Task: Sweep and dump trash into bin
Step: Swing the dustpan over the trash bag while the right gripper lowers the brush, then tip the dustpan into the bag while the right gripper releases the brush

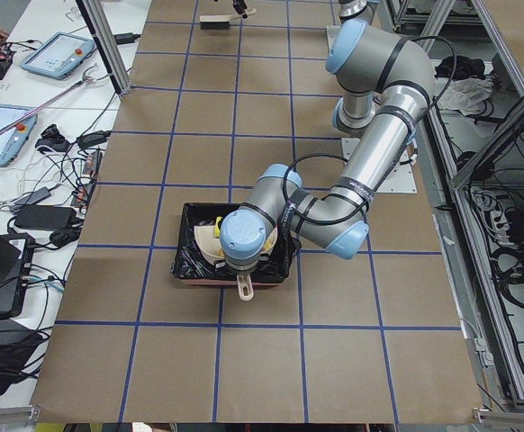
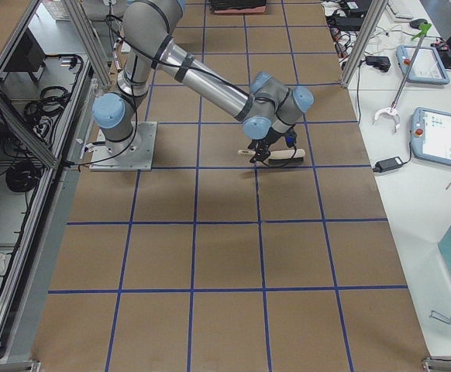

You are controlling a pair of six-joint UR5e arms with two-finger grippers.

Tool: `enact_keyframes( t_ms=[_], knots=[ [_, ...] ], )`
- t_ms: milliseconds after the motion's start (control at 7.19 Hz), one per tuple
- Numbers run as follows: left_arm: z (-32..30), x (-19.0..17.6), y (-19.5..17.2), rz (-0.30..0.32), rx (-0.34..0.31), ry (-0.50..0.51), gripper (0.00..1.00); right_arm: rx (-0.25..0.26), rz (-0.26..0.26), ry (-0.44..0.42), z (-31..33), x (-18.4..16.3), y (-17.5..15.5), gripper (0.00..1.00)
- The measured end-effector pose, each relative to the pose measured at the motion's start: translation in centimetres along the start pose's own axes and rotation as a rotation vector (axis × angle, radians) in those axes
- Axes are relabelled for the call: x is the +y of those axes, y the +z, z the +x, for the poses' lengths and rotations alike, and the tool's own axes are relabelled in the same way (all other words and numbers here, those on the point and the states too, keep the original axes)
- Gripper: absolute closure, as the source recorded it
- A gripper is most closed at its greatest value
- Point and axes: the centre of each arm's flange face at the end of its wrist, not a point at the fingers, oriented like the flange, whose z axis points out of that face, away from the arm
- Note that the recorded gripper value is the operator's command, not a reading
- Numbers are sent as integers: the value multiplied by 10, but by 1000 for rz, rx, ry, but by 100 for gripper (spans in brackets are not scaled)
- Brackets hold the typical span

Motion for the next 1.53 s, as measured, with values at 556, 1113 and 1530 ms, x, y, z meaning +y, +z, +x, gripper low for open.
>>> enact_keyframes(
  t_ms=[556,1113,1530],
  knots=[
    [-22,-40,-13,-136,76,85,100,8,22,4,1,3,-9,1],
    [-30,-57,-21,-238,138,131,100,2,219,32,-8,77,-109,0],
    [-39,-65,-31,-330,137,148,100,-48,341,31,-38,161,-176,0]
  ],
)
